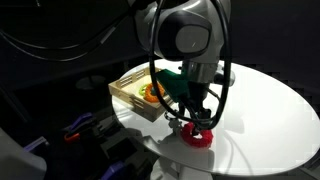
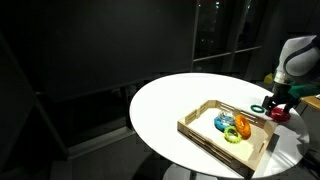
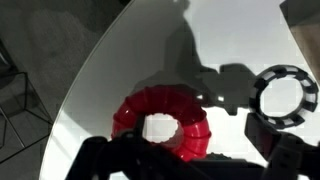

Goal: Pick up the red ring from the table and put it in the tray

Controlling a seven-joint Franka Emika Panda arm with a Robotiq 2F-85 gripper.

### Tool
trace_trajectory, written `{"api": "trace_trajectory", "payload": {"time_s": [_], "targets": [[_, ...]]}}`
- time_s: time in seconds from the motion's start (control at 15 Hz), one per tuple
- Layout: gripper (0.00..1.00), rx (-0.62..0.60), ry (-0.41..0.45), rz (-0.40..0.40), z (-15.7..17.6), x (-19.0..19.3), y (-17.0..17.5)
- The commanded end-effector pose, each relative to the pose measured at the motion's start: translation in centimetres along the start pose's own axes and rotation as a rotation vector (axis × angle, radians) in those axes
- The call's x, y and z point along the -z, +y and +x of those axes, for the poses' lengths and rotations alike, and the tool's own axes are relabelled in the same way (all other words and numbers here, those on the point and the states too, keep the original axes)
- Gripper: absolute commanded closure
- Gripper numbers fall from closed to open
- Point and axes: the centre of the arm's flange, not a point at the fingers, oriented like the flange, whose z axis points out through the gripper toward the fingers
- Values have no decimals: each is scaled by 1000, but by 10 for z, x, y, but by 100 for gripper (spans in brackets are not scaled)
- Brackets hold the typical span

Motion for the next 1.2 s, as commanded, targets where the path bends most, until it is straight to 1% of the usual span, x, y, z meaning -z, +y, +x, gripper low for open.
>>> {"api": "trace_trajectory", "payload": {"time_s": [0.0, 0.07, 0.13, 0.27, 0.33, 0.4, 0.47, 0.6, 0.73, 0.8, 0.87, 0.93, 1.0, 1.07, 1.13], "targets": [[5, -28, 11, -6, 6, -6, 1], [23, -29, 9, -7, 6, -7, 1], [30, -31, 10, -8, 6, -7, 1], [37, -36, 11, -7, 7, -5, 3], [45, -38, 11, -8, 8, -5, 3], [41, -40, 11, -8, 8, -4, 4], [44, -40, 10, -8, 9, -5, 4], [45, -43, 9, -9, 9, -5, 4], [44, -43, 6, -10, 8, -6, 4], [60, -43, 5, -11, 8, -7, 4], [69, -43, 4, -12, 8, -7, 4], [71, -43, 4, -12, 8, -7, 3], [78, -42, 5, -12, 7, -6, 3], [88, -44, 9, -13, 7, -3, 3], [92, -43, 13, -9, 7, 2, 3]]}}
